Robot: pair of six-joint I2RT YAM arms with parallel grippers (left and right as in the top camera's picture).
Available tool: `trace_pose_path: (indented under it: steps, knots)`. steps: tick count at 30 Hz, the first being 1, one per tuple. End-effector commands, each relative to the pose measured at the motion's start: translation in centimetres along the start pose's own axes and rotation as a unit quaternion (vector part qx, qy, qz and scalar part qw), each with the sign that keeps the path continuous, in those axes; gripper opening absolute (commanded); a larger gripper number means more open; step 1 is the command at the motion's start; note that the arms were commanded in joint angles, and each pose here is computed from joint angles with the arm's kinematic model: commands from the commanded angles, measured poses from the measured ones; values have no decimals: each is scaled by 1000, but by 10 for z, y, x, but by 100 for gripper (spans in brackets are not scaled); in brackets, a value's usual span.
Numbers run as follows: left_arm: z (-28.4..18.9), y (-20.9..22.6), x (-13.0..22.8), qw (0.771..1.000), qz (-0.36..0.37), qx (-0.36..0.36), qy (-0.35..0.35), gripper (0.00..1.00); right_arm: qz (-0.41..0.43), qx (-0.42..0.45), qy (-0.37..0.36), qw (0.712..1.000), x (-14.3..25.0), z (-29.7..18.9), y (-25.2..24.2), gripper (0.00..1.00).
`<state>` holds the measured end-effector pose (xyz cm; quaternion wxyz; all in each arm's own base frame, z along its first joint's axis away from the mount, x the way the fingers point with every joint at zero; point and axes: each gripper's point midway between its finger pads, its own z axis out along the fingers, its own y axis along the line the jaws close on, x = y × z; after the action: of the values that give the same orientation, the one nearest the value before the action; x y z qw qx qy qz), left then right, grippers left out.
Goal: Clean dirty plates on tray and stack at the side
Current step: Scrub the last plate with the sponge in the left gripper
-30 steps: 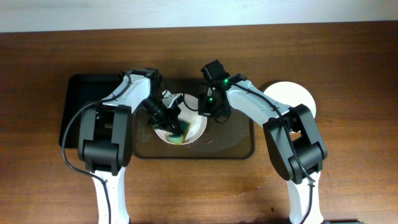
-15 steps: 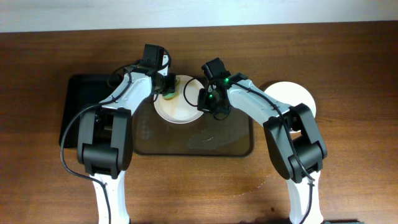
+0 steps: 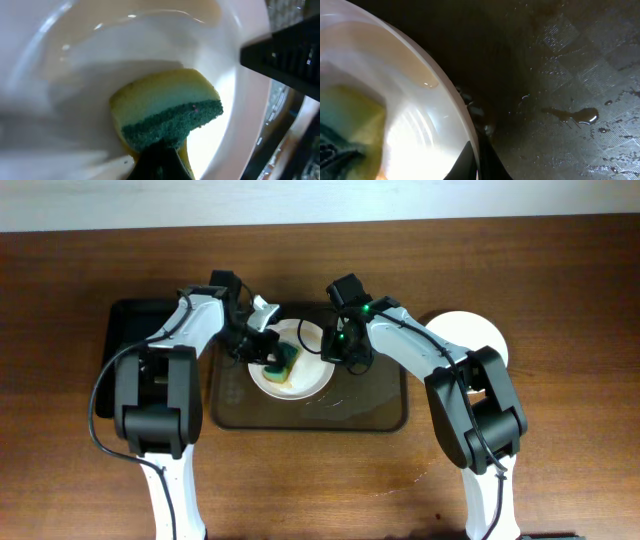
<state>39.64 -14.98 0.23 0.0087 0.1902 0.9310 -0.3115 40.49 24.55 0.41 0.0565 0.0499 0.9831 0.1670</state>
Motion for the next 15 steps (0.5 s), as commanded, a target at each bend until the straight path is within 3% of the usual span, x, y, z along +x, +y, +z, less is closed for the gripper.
trace_pose_path:
  steps: [1, 5, 7, 10, 12, 15]
  knots:
    - [46, 14, 44, 997, -18, 11, 78, 1, 6, 28, 22, 999, 14, 21, -15, 4]
    - [41, 20, 33, 998, -13, 8, 55, 1, 6, 28, 22, 999, 14, 21, -15, 4]
    - [37, 36, 23, 998, -50, -25, 37, 1, 6, 28, 22, 999, 14, 21, -15, 4]
    - [18, 99, 23, 959, -206, -195, 13, 1, 6, 28, 22, 999, 14, 21, -15, 4]
    - [4, 124, 31, 927, -243, -286, 9, 1, 6, 28, 22, 999, 14, 21, -15, 4]
    - [-5, 135, 32, 902, -224, -368, 11, 1, 6, 28, 22, 999, 14, 21, -15, 4]
